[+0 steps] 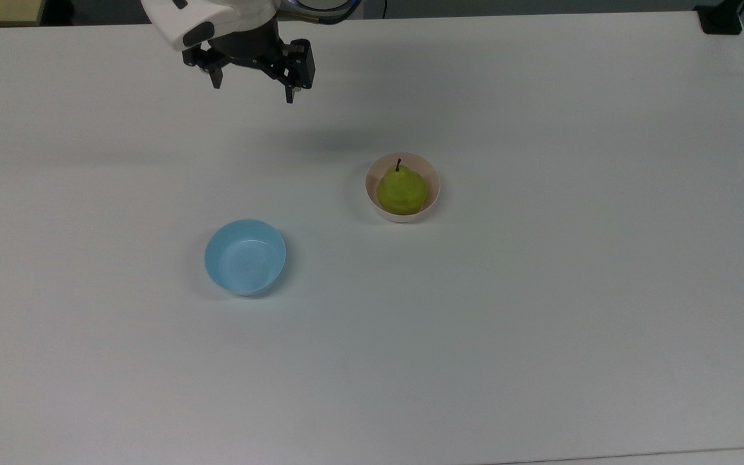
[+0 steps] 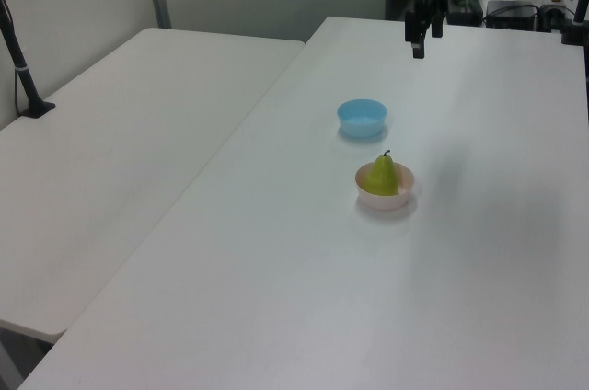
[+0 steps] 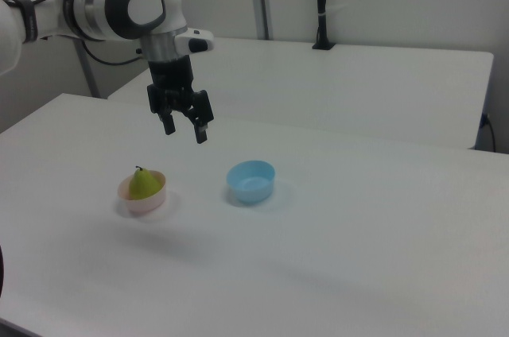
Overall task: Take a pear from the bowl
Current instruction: 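Move the open gripper over the pink bowl and lower toward the pear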
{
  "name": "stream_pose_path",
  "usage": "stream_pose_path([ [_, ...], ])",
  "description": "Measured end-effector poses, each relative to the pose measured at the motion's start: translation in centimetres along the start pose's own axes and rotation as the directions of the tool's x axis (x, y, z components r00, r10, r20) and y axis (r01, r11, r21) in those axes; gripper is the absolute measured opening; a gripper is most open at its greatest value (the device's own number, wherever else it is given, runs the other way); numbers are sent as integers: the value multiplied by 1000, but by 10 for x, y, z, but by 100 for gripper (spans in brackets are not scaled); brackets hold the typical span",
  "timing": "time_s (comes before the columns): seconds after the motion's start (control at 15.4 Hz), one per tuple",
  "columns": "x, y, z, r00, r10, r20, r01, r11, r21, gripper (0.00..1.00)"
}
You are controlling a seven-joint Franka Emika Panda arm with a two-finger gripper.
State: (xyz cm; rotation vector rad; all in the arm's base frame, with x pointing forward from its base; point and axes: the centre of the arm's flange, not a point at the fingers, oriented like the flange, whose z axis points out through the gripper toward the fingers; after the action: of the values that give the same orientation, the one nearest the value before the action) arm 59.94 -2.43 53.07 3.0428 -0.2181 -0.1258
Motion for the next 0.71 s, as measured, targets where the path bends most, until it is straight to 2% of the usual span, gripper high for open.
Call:
stream_pose_path([
  [0.45, 0, 5, -1, 1000, -16, -2, 16, 1000, 0, 100],
  [0.71, -3, -22, 0, 998, -67, 0, 67, 998, -7, 100],
])
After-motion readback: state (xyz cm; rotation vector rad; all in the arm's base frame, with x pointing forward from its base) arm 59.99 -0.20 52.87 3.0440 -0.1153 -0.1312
